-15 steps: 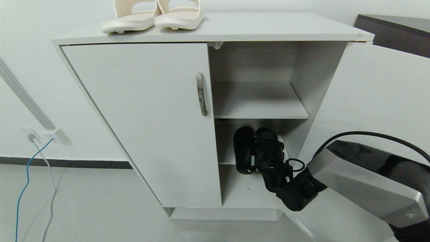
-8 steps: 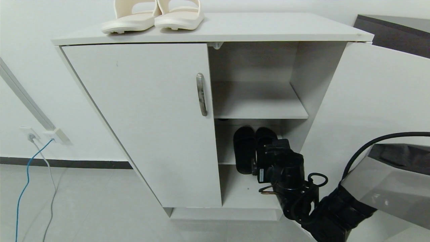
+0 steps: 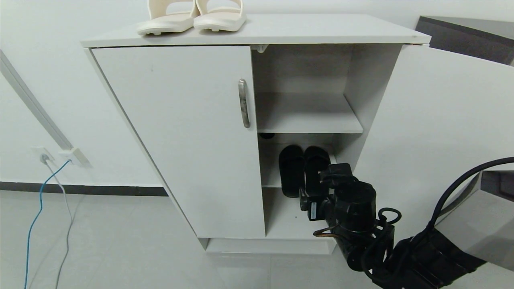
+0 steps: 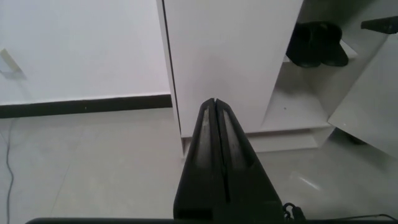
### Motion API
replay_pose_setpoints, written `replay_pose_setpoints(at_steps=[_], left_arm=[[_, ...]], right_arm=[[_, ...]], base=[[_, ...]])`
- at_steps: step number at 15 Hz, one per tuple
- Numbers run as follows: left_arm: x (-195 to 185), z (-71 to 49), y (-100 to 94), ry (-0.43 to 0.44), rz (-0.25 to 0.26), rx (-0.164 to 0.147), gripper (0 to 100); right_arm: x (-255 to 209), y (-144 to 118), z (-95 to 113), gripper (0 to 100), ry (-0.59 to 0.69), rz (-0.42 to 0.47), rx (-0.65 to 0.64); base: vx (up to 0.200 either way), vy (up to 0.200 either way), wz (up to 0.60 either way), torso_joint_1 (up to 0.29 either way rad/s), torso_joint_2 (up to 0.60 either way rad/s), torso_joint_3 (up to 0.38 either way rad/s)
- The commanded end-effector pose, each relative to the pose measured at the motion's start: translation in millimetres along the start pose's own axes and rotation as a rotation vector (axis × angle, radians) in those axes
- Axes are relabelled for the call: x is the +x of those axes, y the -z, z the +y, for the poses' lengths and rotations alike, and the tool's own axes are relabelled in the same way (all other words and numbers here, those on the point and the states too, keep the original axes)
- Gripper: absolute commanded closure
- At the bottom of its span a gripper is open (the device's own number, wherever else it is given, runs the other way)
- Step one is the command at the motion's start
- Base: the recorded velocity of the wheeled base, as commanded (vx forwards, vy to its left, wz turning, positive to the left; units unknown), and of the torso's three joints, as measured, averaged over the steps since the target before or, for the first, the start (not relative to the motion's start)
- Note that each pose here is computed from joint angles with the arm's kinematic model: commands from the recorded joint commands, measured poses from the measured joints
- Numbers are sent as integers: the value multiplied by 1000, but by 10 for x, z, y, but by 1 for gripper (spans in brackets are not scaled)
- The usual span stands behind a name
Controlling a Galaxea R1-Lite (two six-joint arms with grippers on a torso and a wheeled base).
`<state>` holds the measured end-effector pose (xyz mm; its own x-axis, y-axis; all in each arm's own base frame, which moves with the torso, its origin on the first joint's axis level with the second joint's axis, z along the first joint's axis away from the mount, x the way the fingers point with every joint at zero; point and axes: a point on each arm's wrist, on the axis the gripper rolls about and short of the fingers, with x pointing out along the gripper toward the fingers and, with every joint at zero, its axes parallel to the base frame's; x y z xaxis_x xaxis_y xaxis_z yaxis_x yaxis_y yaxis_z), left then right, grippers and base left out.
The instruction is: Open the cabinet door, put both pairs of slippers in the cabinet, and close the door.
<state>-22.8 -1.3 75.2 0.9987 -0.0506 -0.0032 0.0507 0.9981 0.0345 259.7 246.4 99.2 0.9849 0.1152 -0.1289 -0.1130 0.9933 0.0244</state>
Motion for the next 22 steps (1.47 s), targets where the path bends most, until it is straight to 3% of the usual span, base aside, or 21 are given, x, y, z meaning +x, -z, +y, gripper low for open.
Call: replay_pose_setpoints(at_steps=[1, 22], left_arm=[[0, 0, 0, 0, 0, -1, 100], [0, 0, -5, 0, 0, -1, 100]], right_arm=[[-13, -2, -7, 0, -1, 1, -1], [-96, -14, -4, 0, -14, 4, -6]], base=[[0, 0, 0, 0, 0, 0], [0, 0, 0, 0, 0, 5]])
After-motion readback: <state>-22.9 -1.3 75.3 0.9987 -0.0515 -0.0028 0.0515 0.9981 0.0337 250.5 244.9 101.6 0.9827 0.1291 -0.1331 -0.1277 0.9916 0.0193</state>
